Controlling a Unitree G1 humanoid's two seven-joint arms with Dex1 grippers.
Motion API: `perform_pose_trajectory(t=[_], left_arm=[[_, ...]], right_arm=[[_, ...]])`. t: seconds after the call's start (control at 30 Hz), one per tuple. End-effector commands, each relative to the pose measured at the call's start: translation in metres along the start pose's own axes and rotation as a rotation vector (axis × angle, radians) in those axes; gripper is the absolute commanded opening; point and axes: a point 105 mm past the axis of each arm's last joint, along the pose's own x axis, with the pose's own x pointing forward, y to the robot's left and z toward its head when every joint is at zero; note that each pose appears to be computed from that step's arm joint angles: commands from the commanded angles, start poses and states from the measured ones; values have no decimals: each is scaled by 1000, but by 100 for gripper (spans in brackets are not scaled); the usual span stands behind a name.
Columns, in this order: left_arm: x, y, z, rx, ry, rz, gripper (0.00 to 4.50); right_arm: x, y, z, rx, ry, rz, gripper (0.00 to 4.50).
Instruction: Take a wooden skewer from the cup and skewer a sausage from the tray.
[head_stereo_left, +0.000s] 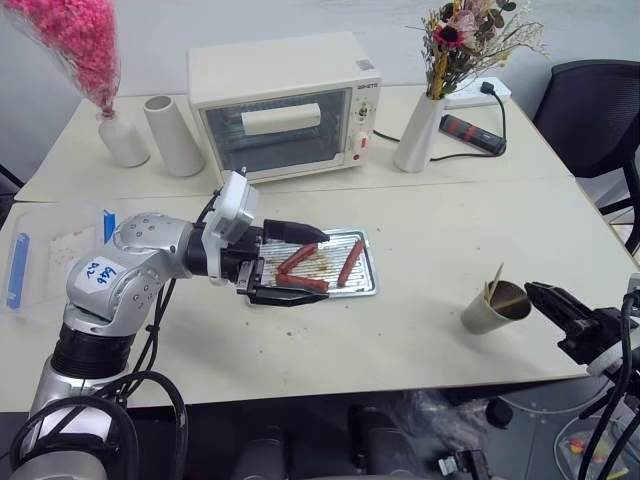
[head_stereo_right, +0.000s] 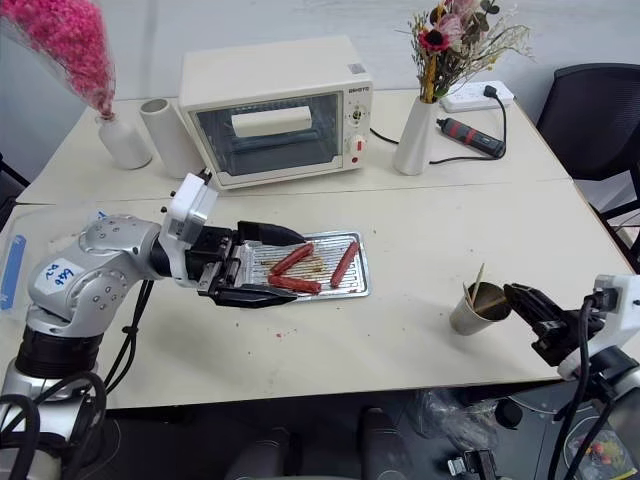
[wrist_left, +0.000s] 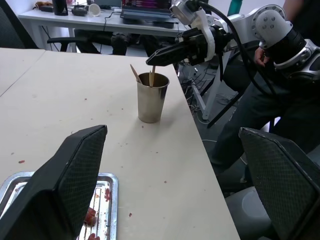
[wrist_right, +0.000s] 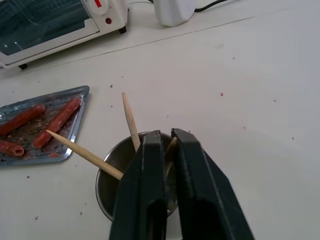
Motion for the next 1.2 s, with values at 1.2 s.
perform_pose_trajectory(t=[1.2], left_arm=[[-16,24,40,157,-178,402,450]], right_arm=[[79,137,132,164,-116,699,1]])
